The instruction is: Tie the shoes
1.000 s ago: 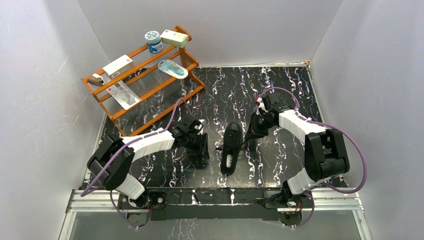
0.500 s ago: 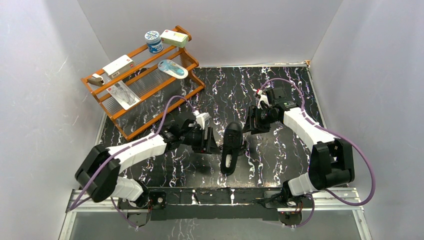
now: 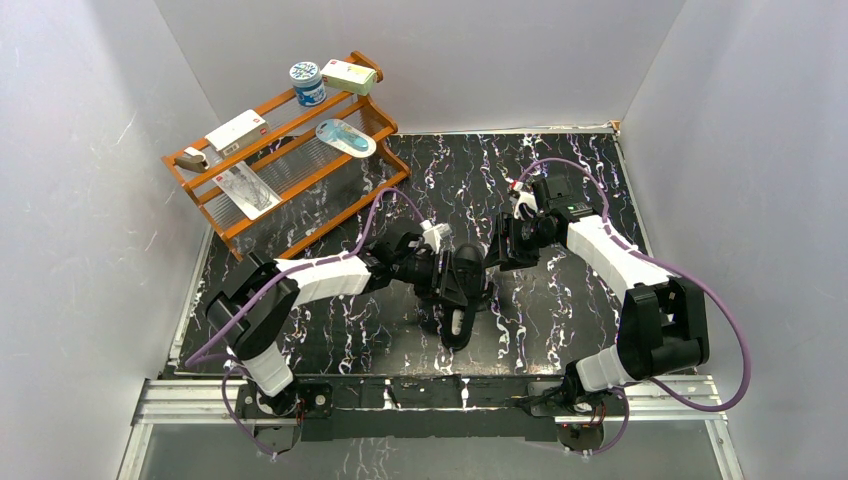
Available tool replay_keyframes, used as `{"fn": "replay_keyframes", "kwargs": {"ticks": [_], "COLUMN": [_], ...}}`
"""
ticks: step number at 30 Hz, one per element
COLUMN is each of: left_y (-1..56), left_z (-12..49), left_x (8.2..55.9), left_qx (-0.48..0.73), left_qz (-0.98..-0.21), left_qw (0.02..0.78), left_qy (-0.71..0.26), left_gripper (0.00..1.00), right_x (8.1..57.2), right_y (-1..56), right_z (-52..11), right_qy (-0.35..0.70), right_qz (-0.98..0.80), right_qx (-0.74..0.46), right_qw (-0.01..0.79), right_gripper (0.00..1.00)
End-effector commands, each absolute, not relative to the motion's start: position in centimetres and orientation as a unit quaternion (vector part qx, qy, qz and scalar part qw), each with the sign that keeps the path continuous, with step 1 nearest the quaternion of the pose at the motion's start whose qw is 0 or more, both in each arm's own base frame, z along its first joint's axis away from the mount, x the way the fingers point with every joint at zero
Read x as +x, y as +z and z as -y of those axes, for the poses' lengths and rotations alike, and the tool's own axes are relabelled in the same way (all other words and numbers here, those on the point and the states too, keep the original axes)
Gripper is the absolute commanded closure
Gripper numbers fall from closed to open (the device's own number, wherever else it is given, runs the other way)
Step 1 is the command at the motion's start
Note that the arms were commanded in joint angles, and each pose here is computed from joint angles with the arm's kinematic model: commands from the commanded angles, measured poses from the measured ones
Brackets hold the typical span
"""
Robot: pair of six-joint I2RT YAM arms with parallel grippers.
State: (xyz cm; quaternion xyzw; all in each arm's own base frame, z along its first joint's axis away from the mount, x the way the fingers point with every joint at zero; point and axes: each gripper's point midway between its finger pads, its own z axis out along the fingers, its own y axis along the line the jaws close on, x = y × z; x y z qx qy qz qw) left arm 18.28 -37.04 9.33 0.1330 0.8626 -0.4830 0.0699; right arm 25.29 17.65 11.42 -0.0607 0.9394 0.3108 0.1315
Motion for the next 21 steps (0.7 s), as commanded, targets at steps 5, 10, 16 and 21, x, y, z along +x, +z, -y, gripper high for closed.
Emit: {"fn": "replay_keyframes", "kwargs": {"ticks": [5,10,16,21], "left_y": [10.9,10.9,10.2,10.5], "left_z": [36.8,36.1,36.7,36.3], "left_x": [18.2,17.3,17.2,17.3], "left_qx": [0.121,0.127,0.134,0.136], "left_qz": [-0.885,-0.89,-0.89,-0.891], "left_qw": [0.102,0.083,0.066,0.079], "left_qy": [-0.438,-0.43,-0.431,-0.426], "left_gripper": [0.51,0.62,0.82,1.0], "right_x": [25.0,24.9,24.8,24.4], "right_y": [12.7,12.6,12.4,12.1], "right_z": [-18.2,-18.2,-18.1,-18.0], "right_qy": [0.337,0.339,0.338,0.336], "right_qz": [-0.927,-0.926,-0.927,-0.928], "right_qx": [-0.078,-0.078,-0.075,-0.073], "right_qw": [0.147,0.148,0.147,0.142], "right_gripper": [0.39,0.39,0.38,0.38]}}
